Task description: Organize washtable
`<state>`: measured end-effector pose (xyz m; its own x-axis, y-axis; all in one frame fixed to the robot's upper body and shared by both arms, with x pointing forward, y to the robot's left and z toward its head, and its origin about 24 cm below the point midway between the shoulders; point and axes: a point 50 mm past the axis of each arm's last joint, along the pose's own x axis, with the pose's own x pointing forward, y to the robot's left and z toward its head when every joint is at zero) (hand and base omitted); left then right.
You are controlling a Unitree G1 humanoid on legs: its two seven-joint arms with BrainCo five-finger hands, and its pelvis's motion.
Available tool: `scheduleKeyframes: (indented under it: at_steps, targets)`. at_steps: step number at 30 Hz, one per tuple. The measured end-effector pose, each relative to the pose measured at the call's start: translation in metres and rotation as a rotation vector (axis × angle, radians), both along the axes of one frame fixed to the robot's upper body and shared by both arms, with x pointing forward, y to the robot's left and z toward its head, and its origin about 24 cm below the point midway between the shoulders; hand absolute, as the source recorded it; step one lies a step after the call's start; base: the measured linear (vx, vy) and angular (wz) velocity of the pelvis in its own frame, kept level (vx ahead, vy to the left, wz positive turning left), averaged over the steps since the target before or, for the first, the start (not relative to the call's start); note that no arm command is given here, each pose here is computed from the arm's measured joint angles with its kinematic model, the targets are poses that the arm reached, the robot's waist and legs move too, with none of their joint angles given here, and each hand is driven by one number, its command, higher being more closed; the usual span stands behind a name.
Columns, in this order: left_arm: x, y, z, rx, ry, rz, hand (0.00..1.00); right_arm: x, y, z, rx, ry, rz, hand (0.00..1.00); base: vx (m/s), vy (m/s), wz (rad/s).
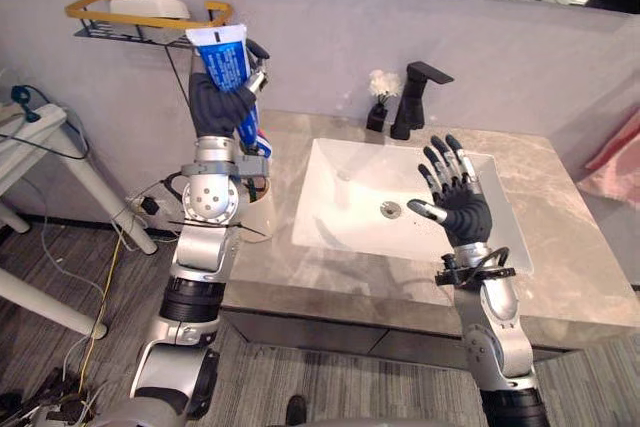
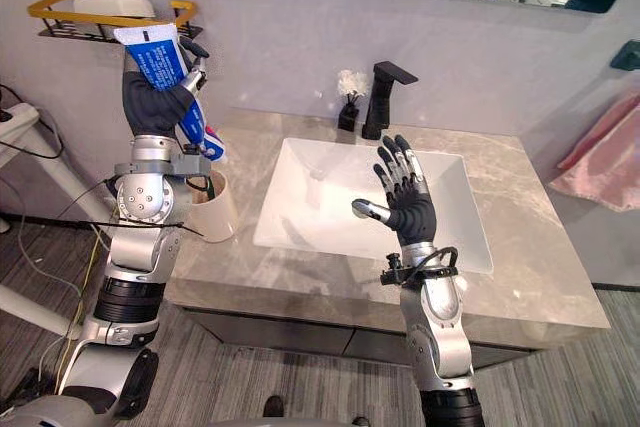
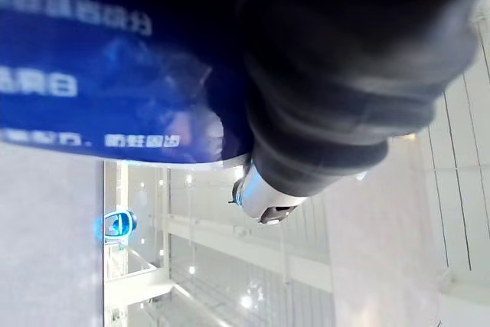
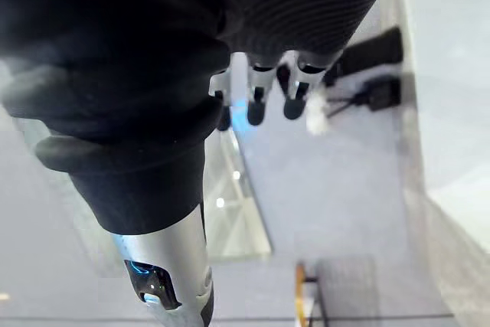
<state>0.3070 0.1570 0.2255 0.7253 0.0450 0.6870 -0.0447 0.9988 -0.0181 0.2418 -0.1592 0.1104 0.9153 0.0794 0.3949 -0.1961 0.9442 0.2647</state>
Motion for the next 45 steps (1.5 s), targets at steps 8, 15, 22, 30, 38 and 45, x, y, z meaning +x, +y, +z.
scheduleKeyframes:
  at_steps: [8,15,22,30,38,45]
  targets:
    - [0.005,0.003,-0.006,0.016,0.038,0.034,1.00,-0.012,-0.021,-0.017,-0.017,0.074,-0.092,0.00,-0.01,-0.007,-0.04]
    - [0.004,0.015,-0.003,-0.011,0.025,0.082,1.00,-0.014,-0.024,-0.019,-0.018,0.082,-0.103,0.00,0.03,-0.003,0.05]
    - [-0.004,0.029,0.010,-0.039,-0.038,0.138,1.00,-0.019,-0.024,-0.025,-0.028,0.106,-0.084,0.00,0.00,0.004,0.08]
    - [-0.011,0.039,0.017,-0.063,-0.080,0.174,1.00,-0.023,-0.024,-0.030,-0.035,0.126,-0.074,0.00,0.00,0.000,0.02]
    - [-0.012,0.043,0.001,-0.055,-0.024,0.184,1.00,-0.023,-0.024,-0.030,-0.036,0.127,-0.072,0.00,0.00,0.000,0.00]
    - [-0.014,0.044,-0.016,-0.050,0.035,0.179,1.00,-0.023,-0.024,-0.030,-0.035,0.128,-0.071,0.00,0.00,0.000,0.00]
